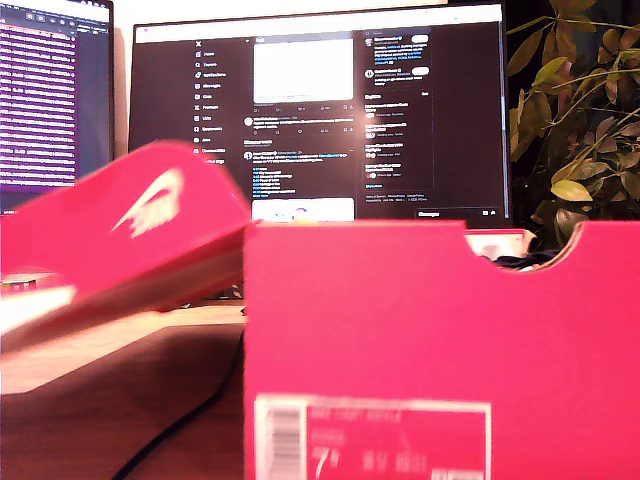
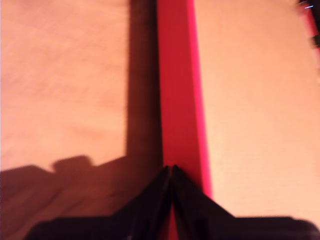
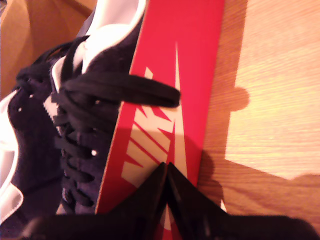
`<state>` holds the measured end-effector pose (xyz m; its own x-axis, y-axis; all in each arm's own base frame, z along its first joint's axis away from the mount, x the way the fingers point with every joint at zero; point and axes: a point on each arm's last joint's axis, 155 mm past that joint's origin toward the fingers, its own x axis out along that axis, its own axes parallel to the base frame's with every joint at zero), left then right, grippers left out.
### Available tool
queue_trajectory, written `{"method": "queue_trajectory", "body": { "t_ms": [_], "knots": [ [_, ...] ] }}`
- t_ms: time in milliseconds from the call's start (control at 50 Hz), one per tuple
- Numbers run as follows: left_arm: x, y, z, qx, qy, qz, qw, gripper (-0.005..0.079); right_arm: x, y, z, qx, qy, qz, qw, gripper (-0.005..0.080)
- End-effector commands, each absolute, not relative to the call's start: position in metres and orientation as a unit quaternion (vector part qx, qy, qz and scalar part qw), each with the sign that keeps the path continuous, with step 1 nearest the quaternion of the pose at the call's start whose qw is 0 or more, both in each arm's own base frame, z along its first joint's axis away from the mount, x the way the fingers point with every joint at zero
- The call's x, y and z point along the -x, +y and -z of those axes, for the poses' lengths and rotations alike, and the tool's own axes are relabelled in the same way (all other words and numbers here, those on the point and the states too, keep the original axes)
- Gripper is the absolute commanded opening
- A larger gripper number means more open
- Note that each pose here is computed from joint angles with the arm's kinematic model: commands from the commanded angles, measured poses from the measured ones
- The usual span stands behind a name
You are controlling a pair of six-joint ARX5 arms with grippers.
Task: Close the red shoebox by pushing the lid with your left arm and holding the box in place with your right arm
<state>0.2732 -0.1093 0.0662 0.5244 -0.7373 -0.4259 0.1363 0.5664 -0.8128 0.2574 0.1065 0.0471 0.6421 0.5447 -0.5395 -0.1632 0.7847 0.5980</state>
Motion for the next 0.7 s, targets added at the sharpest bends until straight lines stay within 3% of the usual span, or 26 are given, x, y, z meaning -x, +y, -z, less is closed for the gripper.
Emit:
{"method": "queue_trajectory", "body": {
  "t_ms": [0, 680],
  "knots": [
    [-0.275, -0.119, -0.086, 0.371, 0.386, 0.312, 0.785, -0.0019, -0.257, 0.113, -0.053, -0.257, 0.367, -0.223, 0.866, -0.0012],
    [-0.262, -0.138, -0.210, 0.368, 0.262, 0.381, 0.807, -0.0019, -0.242, 0.142, -0.058, -0.243, 0.374, -0.292, 0.846, -0.0012]
  ]
}}
